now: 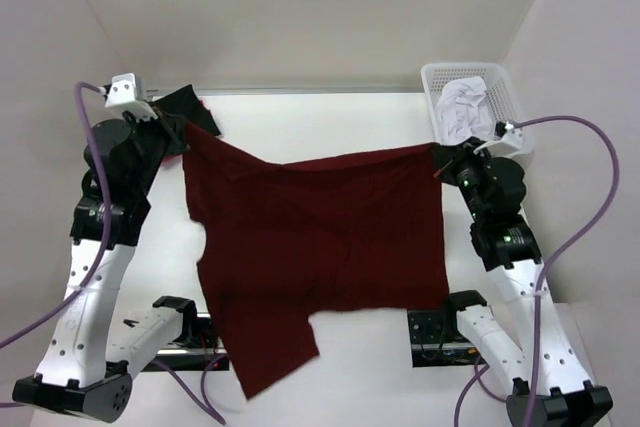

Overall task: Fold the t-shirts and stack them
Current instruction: Flatten out the tshirt

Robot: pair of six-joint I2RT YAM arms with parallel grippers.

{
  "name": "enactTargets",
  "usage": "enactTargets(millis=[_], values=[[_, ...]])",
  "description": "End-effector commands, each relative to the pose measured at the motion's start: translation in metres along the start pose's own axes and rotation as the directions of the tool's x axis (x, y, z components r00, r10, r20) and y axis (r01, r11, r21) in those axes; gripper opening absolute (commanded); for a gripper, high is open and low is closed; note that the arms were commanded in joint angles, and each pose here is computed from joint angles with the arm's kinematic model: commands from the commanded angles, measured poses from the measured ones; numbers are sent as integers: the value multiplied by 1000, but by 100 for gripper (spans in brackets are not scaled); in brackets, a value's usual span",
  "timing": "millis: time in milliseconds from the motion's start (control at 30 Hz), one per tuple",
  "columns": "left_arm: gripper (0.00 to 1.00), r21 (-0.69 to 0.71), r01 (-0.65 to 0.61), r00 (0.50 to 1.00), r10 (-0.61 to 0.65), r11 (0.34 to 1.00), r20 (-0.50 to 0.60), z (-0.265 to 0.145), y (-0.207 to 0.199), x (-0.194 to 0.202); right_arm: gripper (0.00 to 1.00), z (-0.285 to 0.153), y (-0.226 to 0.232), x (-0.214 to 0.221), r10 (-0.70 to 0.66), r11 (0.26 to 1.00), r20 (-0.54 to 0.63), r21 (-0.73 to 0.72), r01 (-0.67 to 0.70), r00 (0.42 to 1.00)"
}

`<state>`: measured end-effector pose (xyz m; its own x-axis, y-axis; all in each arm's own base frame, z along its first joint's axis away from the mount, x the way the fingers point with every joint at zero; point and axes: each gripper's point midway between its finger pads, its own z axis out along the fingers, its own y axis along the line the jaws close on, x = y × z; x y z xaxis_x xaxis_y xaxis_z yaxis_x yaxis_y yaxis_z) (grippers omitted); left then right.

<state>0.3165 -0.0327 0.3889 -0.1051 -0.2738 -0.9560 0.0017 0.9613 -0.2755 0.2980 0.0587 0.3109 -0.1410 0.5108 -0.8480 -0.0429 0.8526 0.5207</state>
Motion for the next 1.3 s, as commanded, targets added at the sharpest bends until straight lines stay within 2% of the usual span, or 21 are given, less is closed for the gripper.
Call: enactTargets(millis=[0, 233, 567, 600, 833, 1000, 1267], values=[[0, 20, -26, 998, 25, 999, 66, 35, -5, -10, 0, 27, -8, -1, 69, 997, 78, 11, -70, 995], [0, -13, -54, 998, 53, 998, -31, 87, 3, 25, 0, 71, -26, 20, 87, 993, 43, 75, -90, 995], [0, -64, -65, 993, 58, 996, -106, 171, 21, 38, 0, 148, -25, 2, 0, 992, 45, 124, -5, 999], [0, -74, -57, 995, 50, 996, -92, 177, 23, 30, 0, 162, -25, 2, -5, 992, 36, 129, 1, 999], [0, -61, -50, 989, 40, 997, -145, 224, 31, 47, 0, 234, -43, 6, -26, 982, 18, 186, 22, 1000], [0, -26, -47, 986, 42, 999, -162, 253, 26, 55, 0, 282, -59, 36, -41, 976, -53, 209, 52, 998], [0, -30, -63, 984, 57, 998, -171, 280, 31, 55, 0, 315, -82, 73, -46, 969, -120, 236, 73, 992]])
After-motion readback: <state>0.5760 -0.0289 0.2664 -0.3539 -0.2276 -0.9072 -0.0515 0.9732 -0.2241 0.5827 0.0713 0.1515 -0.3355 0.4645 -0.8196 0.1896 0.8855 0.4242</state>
